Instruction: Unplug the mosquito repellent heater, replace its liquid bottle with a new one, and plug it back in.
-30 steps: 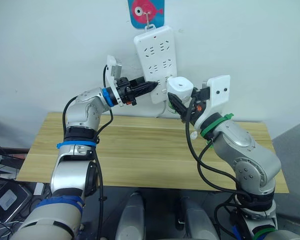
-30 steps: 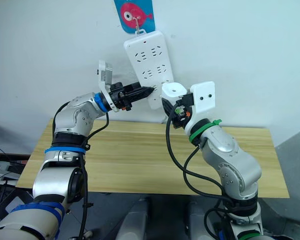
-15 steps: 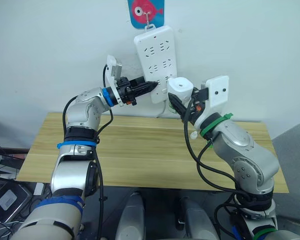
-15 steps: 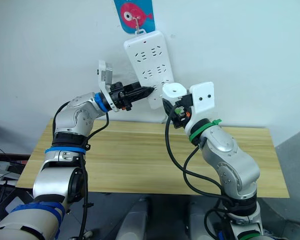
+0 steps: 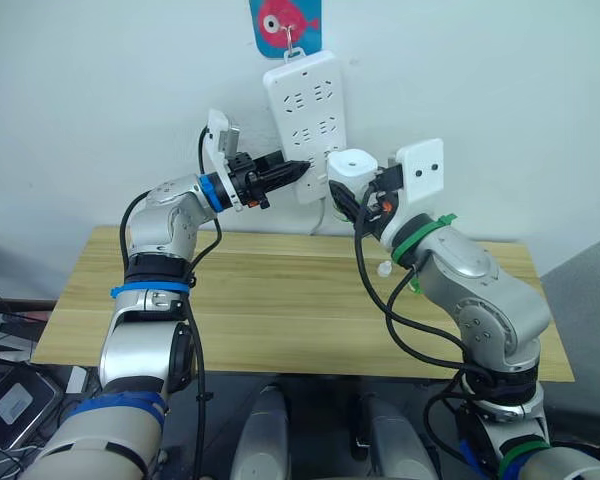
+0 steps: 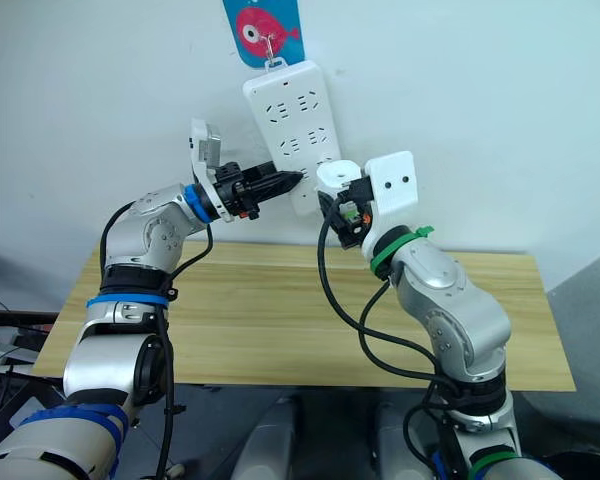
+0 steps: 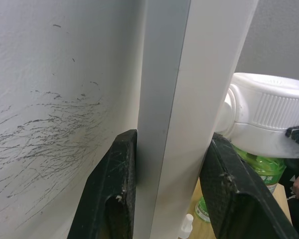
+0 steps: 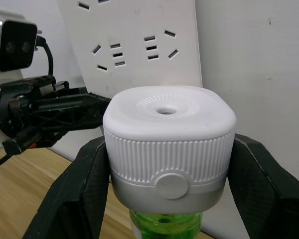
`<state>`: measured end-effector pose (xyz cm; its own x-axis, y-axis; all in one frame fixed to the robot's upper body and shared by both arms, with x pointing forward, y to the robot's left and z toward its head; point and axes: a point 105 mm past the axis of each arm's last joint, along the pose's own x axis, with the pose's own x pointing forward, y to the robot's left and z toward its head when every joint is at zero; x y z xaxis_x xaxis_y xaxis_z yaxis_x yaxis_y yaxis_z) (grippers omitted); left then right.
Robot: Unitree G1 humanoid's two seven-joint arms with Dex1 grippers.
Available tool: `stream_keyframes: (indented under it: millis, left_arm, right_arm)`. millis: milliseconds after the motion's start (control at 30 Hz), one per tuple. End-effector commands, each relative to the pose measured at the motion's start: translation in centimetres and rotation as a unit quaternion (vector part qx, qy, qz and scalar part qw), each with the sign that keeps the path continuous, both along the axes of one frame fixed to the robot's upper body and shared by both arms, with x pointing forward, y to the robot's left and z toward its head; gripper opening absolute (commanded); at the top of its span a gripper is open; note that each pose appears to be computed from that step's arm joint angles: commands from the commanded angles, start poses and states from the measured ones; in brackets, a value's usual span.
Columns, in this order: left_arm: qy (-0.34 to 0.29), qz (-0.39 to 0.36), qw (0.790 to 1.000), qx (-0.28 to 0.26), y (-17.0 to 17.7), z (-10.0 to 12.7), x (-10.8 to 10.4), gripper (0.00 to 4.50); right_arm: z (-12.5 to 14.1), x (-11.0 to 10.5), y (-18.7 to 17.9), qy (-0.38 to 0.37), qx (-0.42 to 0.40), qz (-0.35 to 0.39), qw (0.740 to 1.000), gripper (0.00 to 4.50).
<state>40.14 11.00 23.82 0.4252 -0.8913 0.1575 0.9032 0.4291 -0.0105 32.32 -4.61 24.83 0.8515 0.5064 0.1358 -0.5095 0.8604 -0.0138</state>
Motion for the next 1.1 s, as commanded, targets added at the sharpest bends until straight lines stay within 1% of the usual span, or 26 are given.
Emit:
stream_keyframes:
  millis: [33, 200, 267, 300, 433, 533, 600, 700, 733, 833, 1000, 1067, 1100]
  left_arm:
    - [-0.024, -0.043, 0.999, -0.006, -1.9, 1.0, -1.0, 1.44]
    - [-0.025, -0.044, 0.999, -0.007, -2.0, 1.0, -1.0, 1.44]
    - [-0.026, -0.044, 0.999, -0.007, -2.0, 1.1, -1.0, 1.44]
    - [-0.026, -0.044, 0.999, -0.007, -2.0, 1.1, -1.0, 1.44]
    - [-0.027, -0.042, 0.999, -0.007, -1.8, 1.2, -1.0, 1.44]
    - [-0.027, -0.042, 0.999, -0.006, -1.8, 1.2, -1.1, 1.44]
    - [-0.028, -0.043, 0.999, -0.006, -1.8, 1.2, -1.1, 1.44]
    - [-0.028, -0.044, 0.999, -0.006, -1.9, 1.1, -1.1, 1.44]
    - [-0.028, -0.044, 0.999, -0.006, -1.9, 1.2, -1.1, 1.44]
    - [-0.028, -0.043, 0.999, -0.006, -1.8, 1.2, -1.1, 1.44]
    - [-0.027, -0.045, 0.999, -0.005, -2.0, 1.1, -1.1, 1.44]
    - [-0.027, -0.045, 0.999, -0.005, -2.0, 1.0, -1.1, 1.44]
    - [-0.027, -0.045, 0.999, -0.005, -2.1, 1.0, -1.1, 1.44]
  right_arm:
    - [1.6, -0.1, 0.8, -0.023, 0.003, 0.009, 1.000, 2.98]
    - [1.4, 0.3, 1.1, -0.016, 0.009, 0.008, 1.000, 2.98]
    - [1.1, 0.4, 1.1, 0.020, 0.077, 0.007, 0.997, 2.98]
    - [1.0, 0.5, 1.1, 0.026, 0.087, 0.006, 0.996, 2.98]
    - [-0.6, 0.1, 1.6, 0.006, -0.013, 0.017, 1.000, 2.98]
    - [-1.0, 0.0, 1.9, -0.013, -0.057, 0.022, 0.998, 2.98]
    - [-1.2, 0.0, 2.0, -0.023, -0.077, 0.022, 0.997, 2.98]
    - [-1.5, 0.1, 1.9, -0.024, -0.081, 0.021, 0.996, 2.98]
    - [-1.5, 0.1, 1.9, -0.020, -0.076, 0.020, 0.997, 2.98]
    - [-1.2, 0.3, 1.9, 0.001, -0.026, 0.018, 1.000, 2.98]
    - [-0.2, 0.6, 2.2, 0.017, 0.019, 0.024, 0.999, 2.98]
    - [0.0, 0.8, 2.3, 0.020, 0.024, 0.024, 0.999, 2.98]
    - [0.0, 0.9, 2.4, 0.011, 0.004, 0.023, 1.000, 2.98]
